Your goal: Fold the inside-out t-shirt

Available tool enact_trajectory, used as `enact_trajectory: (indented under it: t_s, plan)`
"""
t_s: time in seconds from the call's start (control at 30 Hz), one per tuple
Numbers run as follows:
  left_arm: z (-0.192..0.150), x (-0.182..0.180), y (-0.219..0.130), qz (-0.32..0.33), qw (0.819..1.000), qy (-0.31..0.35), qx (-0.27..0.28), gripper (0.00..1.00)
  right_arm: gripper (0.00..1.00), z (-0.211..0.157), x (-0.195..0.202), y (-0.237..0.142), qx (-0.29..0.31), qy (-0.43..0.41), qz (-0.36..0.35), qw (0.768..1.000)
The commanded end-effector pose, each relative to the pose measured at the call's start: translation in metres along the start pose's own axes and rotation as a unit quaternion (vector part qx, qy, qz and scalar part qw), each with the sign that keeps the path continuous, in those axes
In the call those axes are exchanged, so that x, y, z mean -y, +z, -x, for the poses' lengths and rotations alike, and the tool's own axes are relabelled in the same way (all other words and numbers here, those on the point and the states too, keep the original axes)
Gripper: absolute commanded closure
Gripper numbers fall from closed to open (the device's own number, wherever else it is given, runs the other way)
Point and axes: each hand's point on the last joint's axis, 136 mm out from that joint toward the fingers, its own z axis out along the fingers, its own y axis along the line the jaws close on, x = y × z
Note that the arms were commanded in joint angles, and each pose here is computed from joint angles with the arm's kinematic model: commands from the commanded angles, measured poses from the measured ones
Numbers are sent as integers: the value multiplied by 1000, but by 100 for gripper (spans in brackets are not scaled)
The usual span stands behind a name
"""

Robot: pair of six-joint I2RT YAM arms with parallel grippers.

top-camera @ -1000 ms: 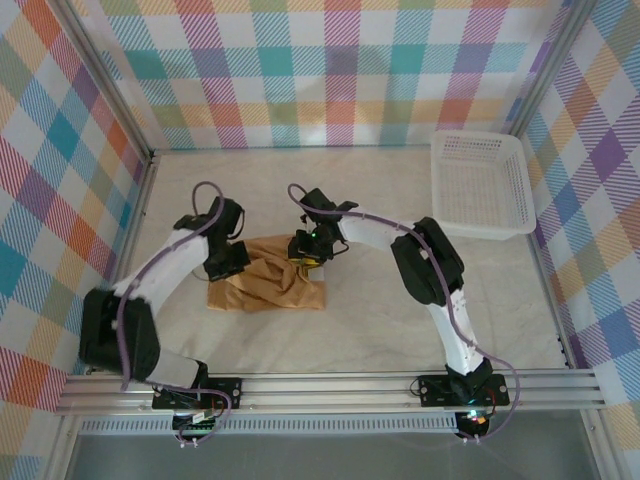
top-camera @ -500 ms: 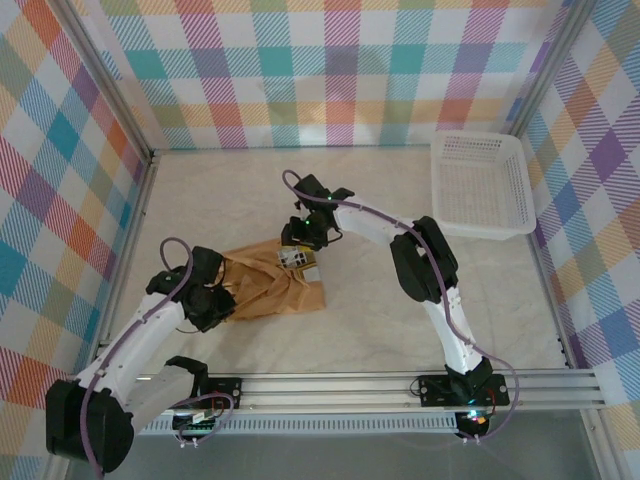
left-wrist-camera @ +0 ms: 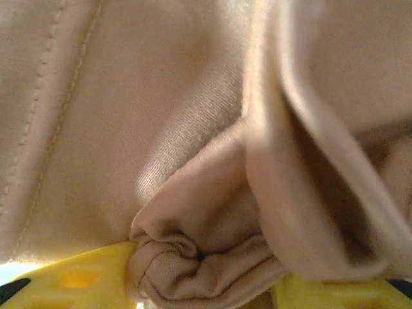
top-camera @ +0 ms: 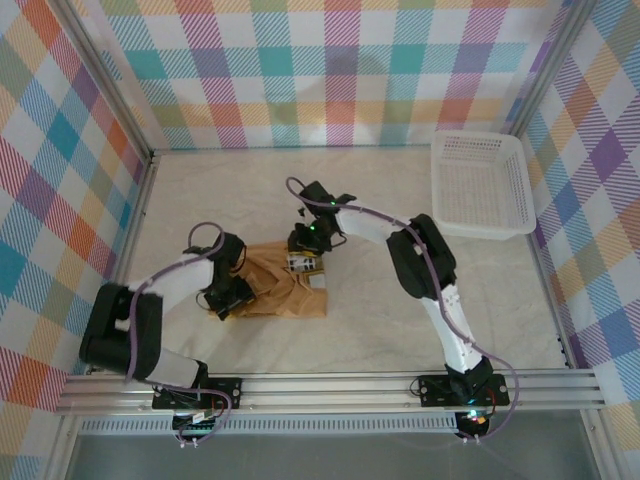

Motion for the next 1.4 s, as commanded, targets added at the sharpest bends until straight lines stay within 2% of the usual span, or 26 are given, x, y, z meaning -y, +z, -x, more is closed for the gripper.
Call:
enact_trajectory:
  t_s: [0.0, 0.07, 0.17, 0.23, 0.3, 0.4, 0.5, 0.63, 0.8, 0.93, 1.2, 1.27, 1.37]
  plan:
    - [34, 46, -3, -40, 998, 44, 36, 48, 64, -50, 63, -15, -31, 37, -86, 995]
    - [46, 70, -6, -55, 995, 71, 35, 48, 65, -89, 78, -25, -46, 59, -83, 994]
    - [63, 106, -16, -67, 989, 125, 36, 46, 65, -148, 78, -38, -55, 74, -70, 993]
    - [74, 120, -25, -58, 985, 156, 35, 44, 63, -167, 78, -58, -34, 72, -83, 993]
    - [83, 130, -38, -54, 981, 180, 43, 43, 59, -160, 72, -81, 10, 65, -69, 995]
    - [90, 135, -56, -47, 976, 206, 55, 43, 50, -124, 45, -117, 91, -2, -45, 995]
    - [79, 150, -74, -93, 971, 217, 48, 43, 49, -86, 37, -129, 119, -36, -59, 990]
    - [44, 181, -87, -158, 950, 267, 30, 42, 54, -52, 59, -125, 107, -9, -81, 991]
    - [7, 201, -74, -153, 930, 334, 9, 41, 55, -43, 87, -128, 98, 32, -79, 991]
    - [-6, 207, -47, -127, 928, 351, -17, 42, 57, -46, 99, -128, 92, 52, -65, 992]
    - [-28, 224, -18, -97, 921, 376, -39, 43, 56, -51, 97, -117, 72, 61, -43, 995]
    - [-27, 223, -12, -87, 923, 372, -43, 49, 55, -50, 94, -112, 66, 62, -34, 995]
    - [-24, 221, -9, -74, 927, 364, -41, 67, 55, -49, 97, -104, 57, 66, -33, 996]
